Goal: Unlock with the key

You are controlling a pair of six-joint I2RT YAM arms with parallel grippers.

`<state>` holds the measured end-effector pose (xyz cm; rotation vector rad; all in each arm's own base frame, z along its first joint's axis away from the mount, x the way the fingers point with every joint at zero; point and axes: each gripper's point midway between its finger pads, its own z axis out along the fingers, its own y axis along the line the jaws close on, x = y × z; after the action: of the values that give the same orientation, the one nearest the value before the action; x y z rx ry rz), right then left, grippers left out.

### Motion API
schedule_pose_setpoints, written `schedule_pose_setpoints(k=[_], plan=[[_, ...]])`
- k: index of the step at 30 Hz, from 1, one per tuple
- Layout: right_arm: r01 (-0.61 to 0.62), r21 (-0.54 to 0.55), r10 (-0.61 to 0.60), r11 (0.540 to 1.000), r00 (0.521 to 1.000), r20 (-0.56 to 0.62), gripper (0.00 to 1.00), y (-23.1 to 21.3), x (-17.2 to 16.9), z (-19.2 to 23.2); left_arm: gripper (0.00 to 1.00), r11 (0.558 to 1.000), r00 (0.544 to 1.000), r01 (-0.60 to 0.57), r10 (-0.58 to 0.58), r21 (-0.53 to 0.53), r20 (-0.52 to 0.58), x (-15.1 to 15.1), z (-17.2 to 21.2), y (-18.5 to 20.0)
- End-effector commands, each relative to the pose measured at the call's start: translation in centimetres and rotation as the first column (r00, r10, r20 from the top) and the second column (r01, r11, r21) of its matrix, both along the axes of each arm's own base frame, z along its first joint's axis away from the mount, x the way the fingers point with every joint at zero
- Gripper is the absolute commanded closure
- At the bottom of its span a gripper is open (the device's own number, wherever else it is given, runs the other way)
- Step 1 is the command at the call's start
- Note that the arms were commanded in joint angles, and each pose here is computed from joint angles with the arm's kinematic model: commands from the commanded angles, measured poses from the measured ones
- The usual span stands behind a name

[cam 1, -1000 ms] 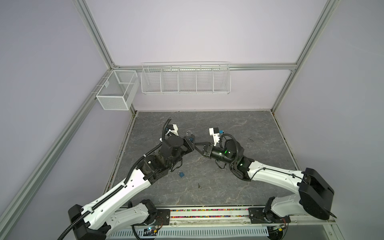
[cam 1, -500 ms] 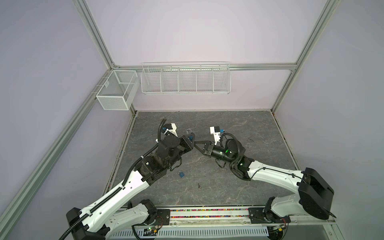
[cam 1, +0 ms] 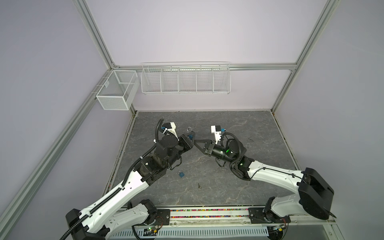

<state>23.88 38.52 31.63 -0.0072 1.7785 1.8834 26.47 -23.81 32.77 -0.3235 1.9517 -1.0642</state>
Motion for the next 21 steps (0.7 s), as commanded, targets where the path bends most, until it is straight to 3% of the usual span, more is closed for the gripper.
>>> schedule_pose_setpoints(k=[1,13,21], plan=[[-0.125,0.165,0.102,0.978,0.985,0.141,0.94,0.6,-3.2,5.8,1.00,0.977,0.973,0.197,-0.205,-0.078,-0.108,-2.7,-2.0,-3.9],[-0.163,0.219,0.121,0.962,0.974,0.190,0.94,0.5,-4.2,8.0,1.00,0.959,0.960,0.248,-0.261,-0.135,-0.096,-2.9,-1.4,-5.2],[-0.150,0.163,0.119,0.975,0.975,0.185,0.94,0.9,-4.0,6.9,1.00,0.965,0.967,0.230,-0.242,-0.125,-0.085,-2.7,-1.0,-4.6]])
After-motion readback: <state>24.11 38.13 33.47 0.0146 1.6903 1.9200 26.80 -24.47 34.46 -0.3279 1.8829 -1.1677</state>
